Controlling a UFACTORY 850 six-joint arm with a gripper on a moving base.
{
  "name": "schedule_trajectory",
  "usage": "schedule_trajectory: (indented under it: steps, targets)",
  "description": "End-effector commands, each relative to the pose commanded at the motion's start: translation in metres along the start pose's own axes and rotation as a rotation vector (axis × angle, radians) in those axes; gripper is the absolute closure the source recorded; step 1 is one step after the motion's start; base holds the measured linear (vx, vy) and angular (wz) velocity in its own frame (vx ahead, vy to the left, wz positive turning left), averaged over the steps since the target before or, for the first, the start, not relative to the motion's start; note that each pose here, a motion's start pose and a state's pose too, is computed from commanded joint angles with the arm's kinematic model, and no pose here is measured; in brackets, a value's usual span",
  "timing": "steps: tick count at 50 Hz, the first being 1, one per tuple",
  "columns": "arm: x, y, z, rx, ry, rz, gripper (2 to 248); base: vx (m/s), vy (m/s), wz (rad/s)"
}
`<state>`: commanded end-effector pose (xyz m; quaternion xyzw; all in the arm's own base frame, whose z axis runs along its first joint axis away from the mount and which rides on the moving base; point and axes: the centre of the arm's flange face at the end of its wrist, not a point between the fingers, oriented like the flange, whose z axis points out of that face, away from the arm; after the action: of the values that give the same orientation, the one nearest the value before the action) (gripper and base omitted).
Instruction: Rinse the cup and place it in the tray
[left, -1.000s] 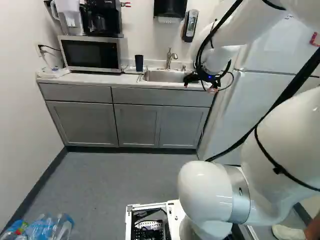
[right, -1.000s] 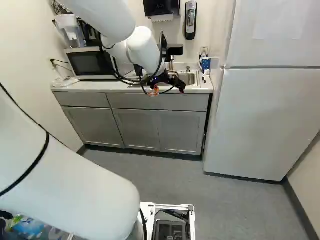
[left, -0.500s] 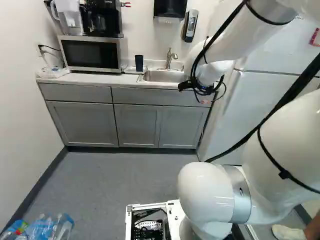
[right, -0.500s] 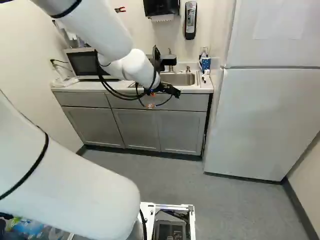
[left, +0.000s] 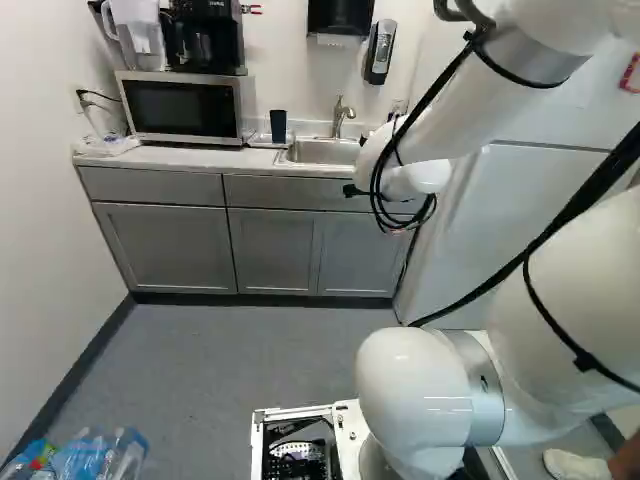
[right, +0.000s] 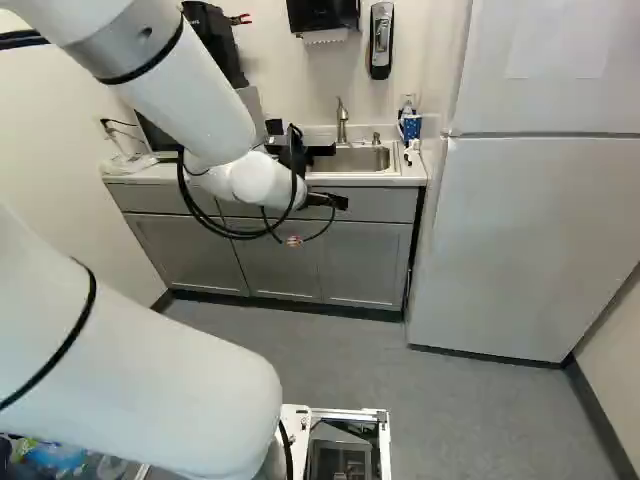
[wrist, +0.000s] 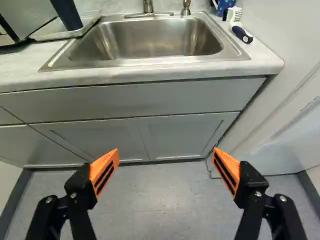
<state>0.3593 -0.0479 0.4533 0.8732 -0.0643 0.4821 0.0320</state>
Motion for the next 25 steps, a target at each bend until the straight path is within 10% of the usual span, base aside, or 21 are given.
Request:
schedule_trajectory:
  steps: [25]
  targets:
    - [-0.056,-0.018,-0.009,0.052,0.103,-0.034,3,0.000,0.000,0.000]
